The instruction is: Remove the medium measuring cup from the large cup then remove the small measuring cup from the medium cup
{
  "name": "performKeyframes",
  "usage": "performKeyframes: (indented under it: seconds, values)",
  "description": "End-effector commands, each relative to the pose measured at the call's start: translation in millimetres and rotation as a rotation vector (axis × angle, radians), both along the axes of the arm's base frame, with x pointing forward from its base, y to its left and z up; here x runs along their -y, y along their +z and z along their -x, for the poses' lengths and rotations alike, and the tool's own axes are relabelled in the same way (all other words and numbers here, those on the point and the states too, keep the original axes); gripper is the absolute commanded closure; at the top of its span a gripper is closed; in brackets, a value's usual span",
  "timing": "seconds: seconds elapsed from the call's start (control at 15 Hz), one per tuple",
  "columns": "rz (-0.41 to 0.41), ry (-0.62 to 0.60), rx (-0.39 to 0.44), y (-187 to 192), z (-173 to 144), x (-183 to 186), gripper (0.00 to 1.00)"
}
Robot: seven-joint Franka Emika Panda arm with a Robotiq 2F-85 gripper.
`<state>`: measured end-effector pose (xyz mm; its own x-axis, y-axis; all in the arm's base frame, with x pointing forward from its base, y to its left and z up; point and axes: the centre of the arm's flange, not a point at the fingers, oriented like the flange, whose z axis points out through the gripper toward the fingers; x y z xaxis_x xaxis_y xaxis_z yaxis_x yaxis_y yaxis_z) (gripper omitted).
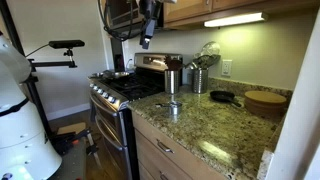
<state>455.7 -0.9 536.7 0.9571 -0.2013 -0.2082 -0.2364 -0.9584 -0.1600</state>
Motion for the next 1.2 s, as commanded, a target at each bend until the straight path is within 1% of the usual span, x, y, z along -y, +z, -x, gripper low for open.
performKeyframes:
  seconds: [0.0, 0.33, 0.53, 0.8, 1.13]
  values:
    - [0.0, 0.0, 0.0, 0, 0, 0, 0.0]
    - [0.0, 0.0, 0.0, 0, 0, 0, 0.0]
    - [-0.003, 0.023, -0.013, -13, -3, -5, 0.0]
    - [0.006, 0.06, -0.048, -43, -10, -20, 0.0]
    - [0.034, 0.129, -0.066, -95, -26, -42, 0.0]
